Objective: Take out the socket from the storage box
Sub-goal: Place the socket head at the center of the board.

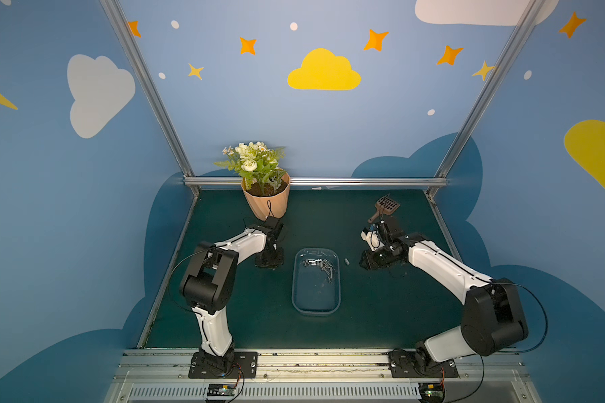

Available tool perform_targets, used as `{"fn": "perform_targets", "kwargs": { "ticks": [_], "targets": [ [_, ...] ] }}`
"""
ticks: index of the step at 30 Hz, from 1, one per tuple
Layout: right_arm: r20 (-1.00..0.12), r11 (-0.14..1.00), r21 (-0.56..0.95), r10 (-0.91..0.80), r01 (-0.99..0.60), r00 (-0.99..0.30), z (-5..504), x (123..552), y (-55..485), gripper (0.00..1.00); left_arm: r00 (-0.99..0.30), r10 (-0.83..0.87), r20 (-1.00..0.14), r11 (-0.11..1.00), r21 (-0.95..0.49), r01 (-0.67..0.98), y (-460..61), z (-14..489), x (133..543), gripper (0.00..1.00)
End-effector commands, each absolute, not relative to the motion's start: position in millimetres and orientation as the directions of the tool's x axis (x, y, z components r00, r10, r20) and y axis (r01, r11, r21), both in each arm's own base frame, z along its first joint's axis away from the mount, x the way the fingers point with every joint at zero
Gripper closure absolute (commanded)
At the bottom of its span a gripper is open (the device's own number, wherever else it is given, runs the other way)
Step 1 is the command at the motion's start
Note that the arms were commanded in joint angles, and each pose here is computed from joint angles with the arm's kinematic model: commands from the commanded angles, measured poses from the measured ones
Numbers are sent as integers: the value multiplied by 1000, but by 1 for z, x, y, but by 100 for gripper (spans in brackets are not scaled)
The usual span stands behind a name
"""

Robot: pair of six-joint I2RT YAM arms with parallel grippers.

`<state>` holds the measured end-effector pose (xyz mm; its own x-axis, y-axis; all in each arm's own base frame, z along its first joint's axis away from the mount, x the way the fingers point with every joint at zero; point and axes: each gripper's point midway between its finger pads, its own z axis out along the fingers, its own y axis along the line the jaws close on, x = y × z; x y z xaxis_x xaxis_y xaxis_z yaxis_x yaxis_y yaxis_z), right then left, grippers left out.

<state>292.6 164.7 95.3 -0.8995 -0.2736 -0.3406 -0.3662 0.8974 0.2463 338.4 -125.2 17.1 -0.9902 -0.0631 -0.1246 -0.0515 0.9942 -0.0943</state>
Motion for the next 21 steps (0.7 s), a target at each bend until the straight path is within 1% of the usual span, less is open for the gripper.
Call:
{"fn": "perform_targets", "kwargs": {
  "ticks": [1, 7, 11, 15, 19, 21],
  "targets": [
    [-341, 901, 244, -268, -360, -901, 98, 289, 162, 57, -996, -57, -73, 994, -97, -50, -126, 1, 331, 85],
    [-339, 901, 243, -268, -359, -902, 96, 289, 162, 57, -997, -59, -54, 994, -100, -54, -126, -5, 329, 85],
    [-337, 902, 243, -267, -358, -903, 95, 290, 161, 57, -997, -57, -45, 994, -100, -52, -127, -7, 328, 82],
    [-334, 902, 244, -267, -356, -904, 94, 289, 161, 57, -998, -56, -40, 994, -99, -52, -127, -9, 327, 75],
    [-331, 902, 245, -266, -355, -905, 93, 288, 161, 57, -998, -58, -37, 994, -92, -55, -125, -9, 327, 72],
    [-333, 902, 246, -265, -355, -905, 93, 289, 161, 57, -998, -57, -38, 995, -88, -54, -125, -9, 326, 68]
  ]
}}
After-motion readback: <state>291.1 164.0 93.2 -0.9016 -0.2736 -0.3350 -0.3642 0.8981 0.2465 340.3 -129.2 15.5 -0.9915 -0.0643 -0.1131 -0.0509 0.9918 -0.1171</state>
